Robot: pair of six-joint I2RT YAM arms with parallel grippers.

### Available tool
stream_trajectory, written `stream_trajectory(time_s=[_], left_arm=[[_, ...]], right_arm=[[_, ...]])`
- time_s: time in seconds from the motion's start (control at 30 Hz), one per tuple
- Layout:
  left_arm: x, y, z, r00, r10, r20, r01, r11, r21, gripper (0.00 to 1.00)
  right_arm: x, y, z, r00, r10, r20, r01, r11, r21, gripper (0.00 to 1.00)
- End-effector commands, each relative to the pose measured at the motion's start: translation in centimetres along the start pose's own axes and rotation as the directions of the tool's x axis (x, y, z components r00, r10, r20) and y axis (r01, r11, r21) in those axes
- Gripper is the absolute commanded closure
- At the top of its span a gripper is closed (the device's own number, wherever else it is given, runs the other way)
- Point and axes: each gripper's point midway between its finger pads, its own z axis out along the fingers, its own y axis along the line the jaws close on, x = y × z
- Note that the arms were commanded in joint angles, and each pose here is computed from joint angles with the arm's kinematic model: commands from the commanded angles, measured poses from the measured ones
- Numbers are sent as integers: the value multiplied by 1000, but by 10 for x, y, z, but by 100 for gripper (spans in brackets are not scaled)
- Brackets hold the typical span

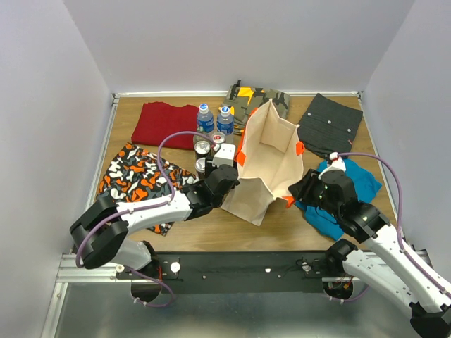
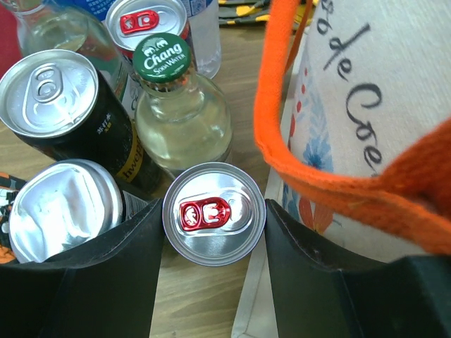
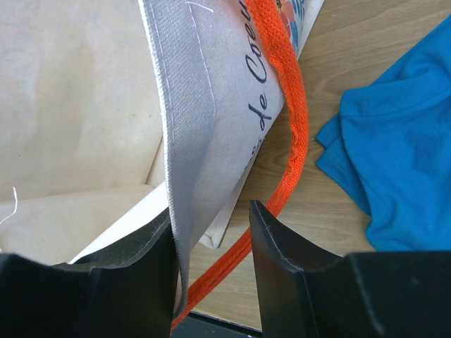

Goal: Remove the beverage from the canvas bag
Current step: Place the drink at the center of the board.

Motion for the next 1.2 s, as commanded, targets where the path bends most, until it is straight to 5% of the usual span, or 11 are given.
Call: stream_trajectory(time_s=[0.0,0.33,0.4,0.43,0.77,1.17], left_arm=[[-3,9,8,998,-58,37,60,996,-60,100],[-2,4,9,997,-78,23,79,996,-37,100],[-1,5,8,996,-87,13,87,995,-43,87],[0,5,7,995,-101,13,102,994,-47,72],[-5,14,0,993,-114,22,115,991,-72,41],[-10,12,-1,993,-119,21,120,991,-64,32]], right_arm=[[7,-8,2,1000,-8,-24,9,1000,28,50],[7,-8,3,1000,-7,-22,7,1000,28,50],[7,-8,3,1000,-8,-23,8,1000,27,50],[7,-8,3,1000,-8,-24,9,1000,28,50],[7,-8,3,1000,-8,-22,8,1000,28,50],[7,-8,2,1000,-7,-19,8,1000,27,50]])
